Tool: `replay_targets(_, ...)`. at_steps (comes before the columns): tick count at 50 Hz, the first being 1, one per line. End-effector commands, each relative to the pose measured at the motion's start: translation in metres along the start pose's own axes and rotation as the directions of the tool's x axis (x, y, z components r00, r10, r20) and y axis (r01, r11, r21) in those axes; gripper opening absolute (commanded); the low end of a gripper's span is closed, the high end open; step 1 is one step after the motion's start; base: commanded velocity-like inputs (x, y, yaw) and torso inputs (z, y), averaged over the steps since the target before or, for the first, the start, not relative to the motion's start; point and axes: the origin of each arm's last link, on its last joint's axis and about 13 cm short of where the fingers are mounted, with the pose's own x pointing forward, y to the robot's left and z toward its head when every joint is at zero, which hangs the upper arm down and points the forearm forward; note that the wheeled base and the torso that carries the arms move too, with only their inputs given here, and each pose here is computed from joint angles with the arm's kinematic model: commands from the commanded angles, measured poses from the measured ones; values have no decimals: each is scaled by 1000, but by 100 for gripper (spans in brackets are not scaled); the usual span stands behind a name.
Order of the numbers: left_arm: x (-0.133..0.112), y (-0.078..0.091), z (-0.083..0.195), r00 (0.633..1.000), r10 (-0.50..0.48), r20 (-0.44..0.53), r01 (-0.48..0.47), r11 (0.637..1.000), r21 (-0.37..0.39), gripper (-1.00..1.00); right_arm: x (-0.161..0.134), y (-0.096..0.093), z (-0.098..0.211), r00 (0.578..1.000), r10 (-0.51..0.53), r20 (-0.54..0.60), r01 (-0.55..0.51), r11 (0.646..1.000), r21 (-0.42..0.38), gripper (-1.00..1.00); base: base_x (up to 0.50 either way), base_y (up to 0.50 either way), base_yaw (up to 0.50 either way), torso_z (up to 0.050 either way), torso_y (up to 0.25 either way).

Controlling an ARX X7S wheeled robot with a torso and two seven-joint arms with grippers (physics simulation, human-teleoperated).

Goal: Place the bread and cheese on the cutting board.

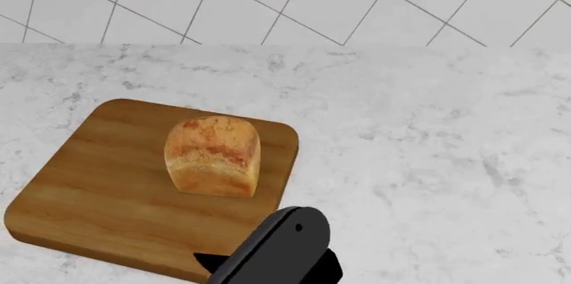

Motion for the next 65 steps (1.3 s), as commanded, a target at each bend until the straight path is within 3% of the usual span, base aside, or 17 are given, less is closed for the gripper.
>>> replay_targets(1, -1, 1, 1, 1000, 3, 1, -3, 1000, -1, 100, 12, 28, -6, 999, 21, -42, -18, 997, 74, 100, 0, 0, 0, 0, 0)
replay_targets(6, -1, 1, 2, 1000, 4, 0, -4, 1000, -2, 100, 18, 39, -22, 995, 62, -77, -57, 996, 65, 100, 0, 0, 0, 0, 0)
replay_targets(8, -2, 1, 3, 1000, 1, 0, -1, 1000, -2, 100, 21, 41, -27, 991, 66, -116, -69, 998, -15, 100, 0, 0, 0, 0, 0)
replay_targets(9, -2, 1, 3, 1000, 1, 1, -1, 1000, -2, 100, 23, 43, -26, 991, 77, -106, -74, 997, 32, 100, 0, 0, 0, 0, 0)
replay_targets(27, 1, 1, -2, 1000, -1, -3, 1, 1000, -3, 100, 31, 42, -32, 986, 65, -152, -58, 997, 49, 100, 0, 0, 0, 0, 0)
replay_targets(30, 0, 1, -2, 1000, -3, -4, 3, 1000, -4, 100, 48, 55, -33, 985, 72, -157, -65, 997, 47, 100, 0, 0, 0, 0, 0)
replay_targets(39, 0, 3, -1, 1000, 1, 0, -1, 1000, -10, 100, 65, 58, -37, 980, 95, -174, -82, 993, 83, 100, 0, 0, 0, 0, 0)
replay_targets(52, -2, 3, 2, 1000, 5, -2, -5, 1000, -12, 100, 84, 56, -46, 976, 85, -199, -68, 993, 94, 100, 0, 0, 0, 0, 0)
replay_targets(65, -2, 3, 3, 1000, 5, -3, -5, 1000, -11, 100, 90, 55, -66, 961, 63, -269, -22, 988, 154, 100, 0, 0, 0, 0, 0)
